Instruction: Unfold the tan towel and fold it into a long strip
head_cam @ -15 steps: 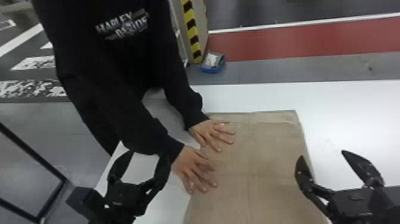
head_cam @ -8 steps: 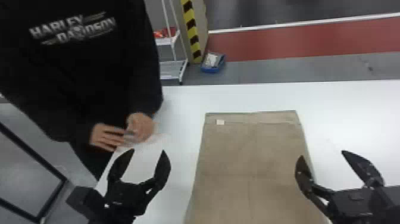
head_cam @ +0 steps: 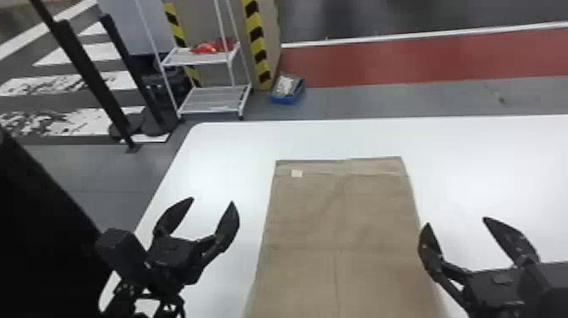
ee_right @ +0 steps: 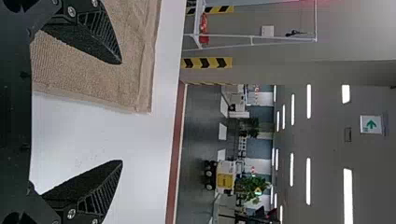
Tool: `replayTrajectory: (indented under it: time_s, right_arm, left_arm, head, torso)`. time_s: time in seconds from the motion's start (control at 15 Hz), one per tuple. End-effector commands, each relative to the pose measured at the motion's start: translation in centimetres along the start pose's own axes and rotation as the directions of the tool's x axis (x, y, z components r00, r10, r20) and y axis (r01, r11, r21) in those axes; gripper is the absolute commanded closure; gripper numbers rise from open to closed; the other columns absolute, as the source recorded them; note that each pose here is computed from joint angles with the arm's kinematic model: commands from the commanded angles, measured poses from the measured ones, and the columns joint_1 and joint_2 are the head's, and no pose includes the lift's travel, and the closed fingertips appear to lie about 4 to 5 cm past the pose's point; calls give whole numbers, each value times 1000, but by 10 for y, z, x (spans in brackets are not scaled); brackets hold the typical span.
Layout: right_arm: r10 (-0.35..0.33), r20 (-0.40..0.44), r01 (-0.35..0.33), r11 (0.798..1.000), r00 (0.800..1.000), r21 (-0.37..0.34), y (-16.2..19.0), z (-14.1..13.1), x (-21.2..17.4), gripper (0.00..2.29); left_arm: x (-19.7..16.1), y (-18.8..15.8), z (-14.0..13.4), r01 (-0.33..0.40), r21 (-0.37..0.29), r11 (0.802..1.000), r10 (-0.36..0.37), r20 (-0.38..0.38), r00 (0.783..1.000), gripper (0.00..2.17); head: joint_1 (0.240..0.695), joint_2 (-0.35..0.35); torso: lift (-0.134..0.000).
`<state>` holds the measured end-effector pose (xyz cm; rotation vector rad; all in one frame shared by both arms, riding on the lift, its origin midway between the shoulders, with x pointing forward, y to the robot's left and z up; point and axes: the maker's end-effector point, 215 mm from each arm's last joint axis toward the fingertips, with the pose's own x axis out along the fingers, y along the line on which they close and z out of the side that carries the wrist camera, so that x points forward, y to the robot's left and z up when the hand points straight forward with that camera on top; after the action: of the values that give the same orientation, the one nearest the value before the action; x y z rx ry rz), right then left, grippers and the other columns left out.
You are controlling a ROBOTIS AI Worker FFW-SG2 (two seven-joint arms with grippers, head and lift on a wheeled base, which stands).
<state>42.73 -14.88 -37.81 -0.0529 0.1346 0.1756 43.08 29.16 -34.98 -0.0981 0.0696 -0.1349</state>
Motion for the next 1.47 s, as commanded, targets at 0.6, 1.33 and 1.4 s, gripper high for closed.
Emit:
replayTrajectory:
  time_s: [0.6,1.33,1.4]
  right_arm:
    - [-34,-29,34,999,999,-7,-19,-15,-3,127]
    - [-40,-45,40,999,998,-1,-20,-26,-3,127]
    - [-40,-47,40,999,998,-1,-20,-26,-3,127]
  left_arm:
    - [90,-20,2,432,-29,901,-416,-332,847,201]
    - [169,-53,-26,591,-16,806,-534,-451,715,198]
    - [177,-49,-29,591,-24,807,-536,-451,714,198]
  head:
    - [695,110]
    - [695,52]
    - [695,48]
  torso:
    - [-123]
    - [-123]
    - [-123]
